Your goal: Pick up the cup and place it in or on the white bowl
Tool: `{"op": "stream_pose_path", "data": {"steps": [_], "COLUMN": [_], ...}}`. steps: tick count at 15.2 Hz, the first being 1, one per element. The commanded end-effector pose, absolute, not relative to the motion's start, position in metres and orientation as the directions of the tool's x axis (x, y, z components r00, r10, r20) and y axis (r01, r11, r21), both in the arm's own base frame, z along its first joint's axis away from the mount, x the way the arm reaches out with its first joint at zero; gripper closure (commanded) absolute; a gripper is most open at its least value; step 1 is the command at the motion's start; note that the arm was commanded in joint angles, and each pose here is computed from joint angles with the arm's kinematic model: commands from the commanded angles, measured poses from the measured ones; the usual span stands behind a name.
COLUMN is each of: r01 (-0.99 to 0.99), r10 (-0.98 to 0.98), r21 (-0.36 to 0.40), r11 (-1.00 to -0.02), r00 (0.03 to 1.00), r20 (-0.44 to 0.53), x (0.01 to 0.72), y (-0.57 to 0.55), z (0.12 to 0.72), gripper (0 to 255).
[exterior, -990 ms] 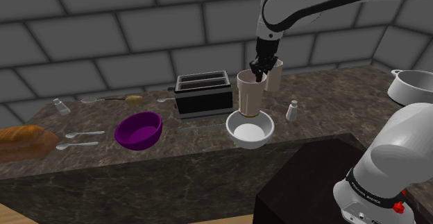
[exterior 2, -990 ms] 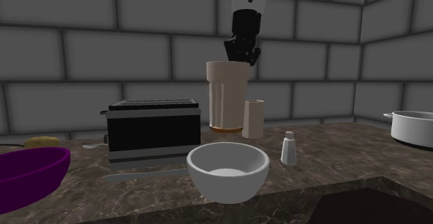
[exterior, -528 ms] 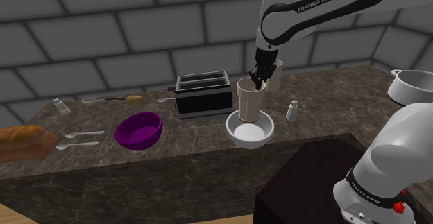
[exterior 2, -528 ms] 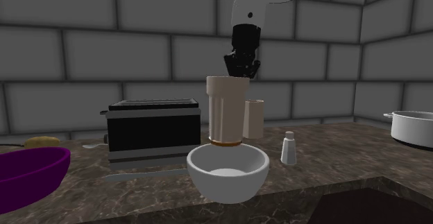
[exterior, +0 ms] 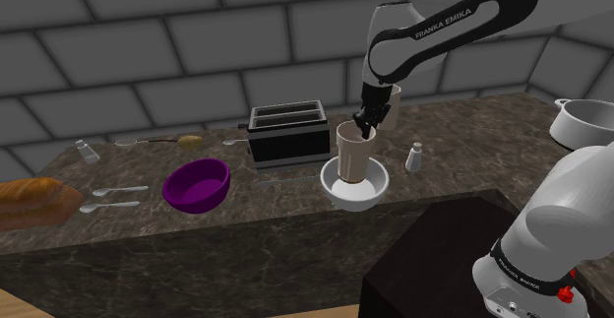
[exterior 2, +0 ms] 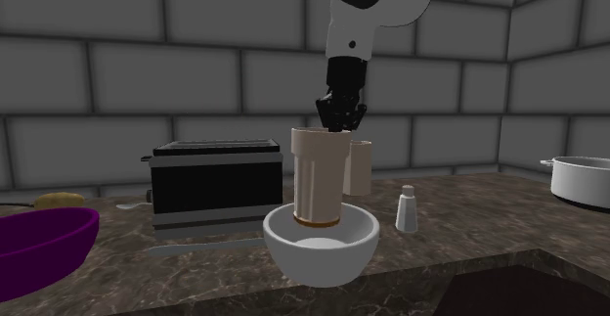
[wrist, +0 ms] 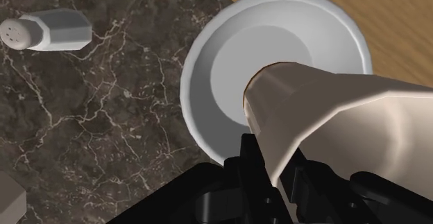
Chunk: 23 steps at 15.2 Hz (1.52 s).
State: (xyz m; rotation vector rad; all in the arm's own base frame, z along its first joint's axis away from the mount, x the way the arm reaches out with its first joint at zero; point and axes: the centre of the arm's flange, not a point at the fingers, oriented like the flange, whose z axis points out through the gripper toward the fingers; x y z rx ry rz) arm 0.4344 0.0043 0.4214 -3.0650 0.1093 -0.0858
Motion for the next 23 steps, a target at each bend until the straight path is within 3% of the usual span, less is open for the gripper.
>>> {"op": "stream_pose_path", "data": {"steps": [1, 6, 7, 12, 16, 23], "r01": [-0.069, -0.069, -0.069, -0.069, -0.069, -0.069], "r10": [-0.073, -0.073, -0.073, -0.073, -0.073, -0.073], "r21": [-0.075, -0.075, -0.075, -0.075, -0.075, -0.075], "r11": [-0.995, -0.995, -0.995, -0.995, -0.995, -0.995], "r00": [0.996, 0.996, 0.996, 0.996, 0.996, 0.996], "r20": [0.055, 0.055, 0.055, 0.055, 0.055, 0.055], "x": [0.434, 0.434, 0.434, 0.434, 0.431, 0.431], "y": [0.005, 0.005, 0.005, 0.005, 0.001, 0.001], "z": [0.419, 0.419, 0.419, 0.419, 0.469, 0.469], "gripper": [255, 255, 0, 0, 0, 0]}}
